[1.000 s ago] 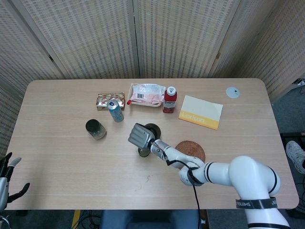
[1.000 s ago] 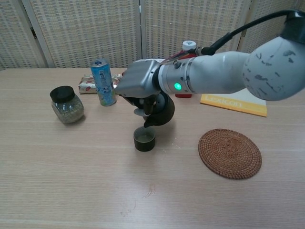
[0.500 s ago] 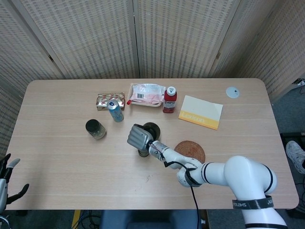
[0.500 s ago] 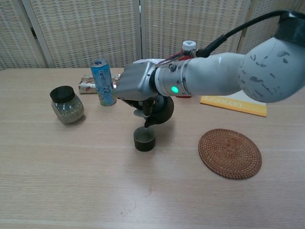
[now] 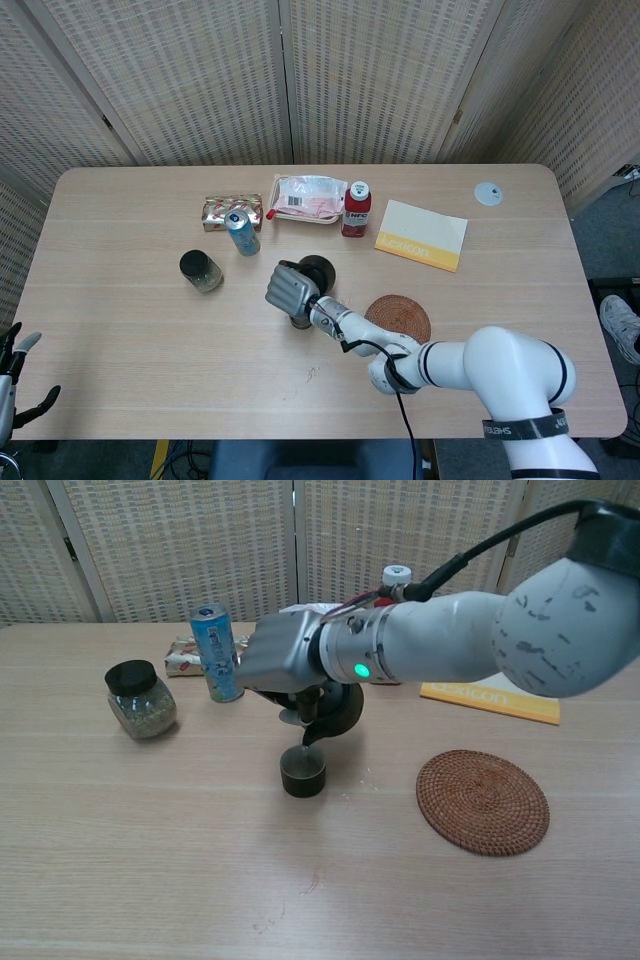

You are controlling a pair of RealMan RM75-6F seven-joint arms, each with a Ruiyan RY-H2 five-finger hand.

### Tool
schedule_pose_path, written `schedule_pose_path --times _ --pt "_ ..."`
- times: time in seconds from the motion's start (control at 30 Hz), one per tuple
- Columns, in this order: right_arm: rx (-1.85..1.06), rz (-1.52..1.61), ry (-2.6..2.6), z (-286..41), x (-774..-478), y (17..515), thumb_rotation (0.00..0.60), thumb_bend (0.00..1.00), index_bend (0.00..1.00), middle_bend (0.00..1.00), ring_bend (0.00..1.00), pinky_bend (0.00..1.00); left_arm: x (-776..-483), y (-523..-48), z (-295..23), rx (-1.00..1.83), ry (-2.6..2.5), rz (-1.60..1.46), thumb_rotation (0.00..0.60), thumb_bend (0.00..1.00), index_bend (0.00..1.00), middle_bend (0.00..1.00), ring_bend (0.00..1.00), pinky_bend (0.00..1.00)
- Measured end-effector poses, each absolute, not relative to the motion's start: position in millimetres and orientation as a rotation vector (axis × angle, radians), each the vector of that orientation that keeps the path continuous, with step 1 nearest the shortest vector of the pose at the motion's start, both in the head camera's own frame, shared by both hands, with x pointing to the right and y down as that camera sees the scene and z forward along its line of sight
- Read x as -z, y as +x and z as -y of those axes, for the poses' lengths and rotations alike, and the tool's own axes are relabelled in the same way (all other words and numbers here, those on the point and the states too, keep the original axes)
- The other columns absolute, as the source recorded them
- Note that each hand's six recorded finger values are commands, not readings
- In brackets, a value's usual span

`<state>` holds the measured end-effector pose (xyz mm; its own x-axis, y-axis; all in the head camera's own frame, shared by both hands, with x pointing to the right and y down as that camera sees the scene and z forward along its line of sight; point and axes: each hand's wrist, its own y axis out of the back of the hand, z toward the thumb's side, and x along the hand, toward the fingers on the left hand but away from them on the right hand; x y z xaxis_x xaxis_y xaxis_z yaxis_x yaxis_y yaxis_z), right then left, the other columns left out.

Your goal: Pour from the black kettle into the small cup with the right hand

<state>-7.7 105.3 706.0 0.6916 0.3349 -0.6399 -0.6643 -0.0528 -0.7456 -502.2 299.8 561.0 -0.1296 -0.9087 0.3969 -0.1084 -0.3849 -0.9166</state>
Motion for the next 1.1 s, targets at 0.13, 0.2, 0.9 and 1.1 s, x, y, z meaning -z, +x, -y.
schedule_pose_path --times 0.13,0.2,0.9,1.1 --pt "-0.830 -0.303 -1.394 -106.0 -705.9 -7.9 0.483 0.51 1.00 1.00 0.95 0.51 -561.3 -501.8 -299.8 1.582 -1.494 -1.163 0.600 0.24 0.15 0.01 0.07 0.02" --pt "-0.833 -0.302 -1.393 -106.0 -705.9 -8.1 0.483 0.51 1.00 1.00 0.95 0.51 -561.5 -501.7 -300.0 1.583 -1.495 -1.163 0.600 0.24 0.15 0.01 0.07 0.02" --pt "-0.823 -0.300 -1.378 -107.2 -703.8 -11.4 0.486 0.51 1.00 1.00 0.96 0.51 -560.2 -504.0 -301.9 1.589 -1.489 -1.166 0.600 0.24 0.15 0.01 0.07 0.02" --pt "-0.822 -0.306 -1.372 -108.6 -704.0 -11.8 0.485 0.51 1.00 1.00 0.96 0.51 -560.5 -503.8 -301.8 1.588 -1.489 -1.165 0.600 0.24 0.15 0.01 0.07 0.02"
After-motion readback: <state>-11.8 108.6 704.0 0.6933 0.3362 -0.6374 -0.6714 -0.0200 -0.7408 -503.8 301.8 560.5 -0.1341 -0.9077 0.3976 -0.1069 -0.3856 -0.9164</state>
